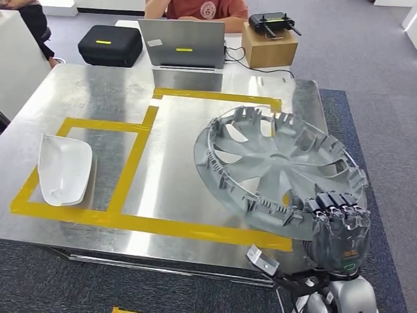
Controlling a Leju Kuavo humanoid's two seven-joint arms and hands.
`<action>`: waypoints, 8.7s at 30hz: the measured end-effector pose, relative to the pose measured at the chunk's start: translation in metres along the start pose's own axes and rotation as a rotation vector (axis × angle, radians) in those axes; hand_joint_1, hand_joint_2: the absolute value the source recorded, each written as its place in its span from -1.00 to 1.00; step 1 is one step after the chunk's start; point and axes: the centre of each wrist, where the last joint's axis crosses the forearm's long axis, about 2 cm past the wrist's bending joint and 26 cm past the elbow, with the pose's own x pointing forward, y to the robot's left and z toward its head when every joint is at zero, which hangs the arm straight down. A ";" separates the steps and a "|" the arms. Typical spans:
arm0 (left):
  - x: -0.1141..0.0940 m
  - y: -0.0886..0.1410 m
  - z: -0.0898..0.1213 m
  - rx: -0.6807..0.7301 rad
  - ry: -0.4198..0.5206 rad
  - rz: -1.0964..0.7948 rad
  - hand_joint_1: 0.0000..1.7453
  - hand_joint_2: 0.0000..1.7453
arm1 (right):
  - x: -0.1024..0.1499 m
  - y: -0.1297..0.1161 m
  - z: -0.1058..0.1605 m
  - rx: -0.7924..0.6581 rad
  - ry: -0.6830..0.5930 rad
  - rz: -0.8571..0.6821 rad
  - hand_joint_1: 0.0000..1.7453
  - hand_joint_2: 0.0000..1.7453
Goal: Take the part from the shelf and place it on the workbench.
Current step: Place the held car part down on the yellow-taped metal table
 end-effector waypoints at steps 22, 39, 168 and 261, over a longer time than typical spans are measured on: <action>0.004 0.007 -0.001 -0.018 -0.008 -0.025 -1.00 -1.00 | -0.050 0.080 0.042 0.313 0.140 0.135 1.00 1.00; 0.006 0.012 -0.002 -0.004 -0.016 -0.052 -1.00 -1.00 | -0.048 0.084 0.015 0.247 -0.117 0.097 1.00 1.00; 0.019 0.018 -0.004 -0.020 -0.046 -0.128 -1.00 -1.00 | 0.018 0.127 0.016 0.344 -0.188 -0.009 -1.00 1.00; 0.003 0.014 -0.001 -0.025 -0.043 0.014 -1.00 -1.00 | 0.059 0.111 -0.103 0.938 -0.511 0.012 -1.00 1.00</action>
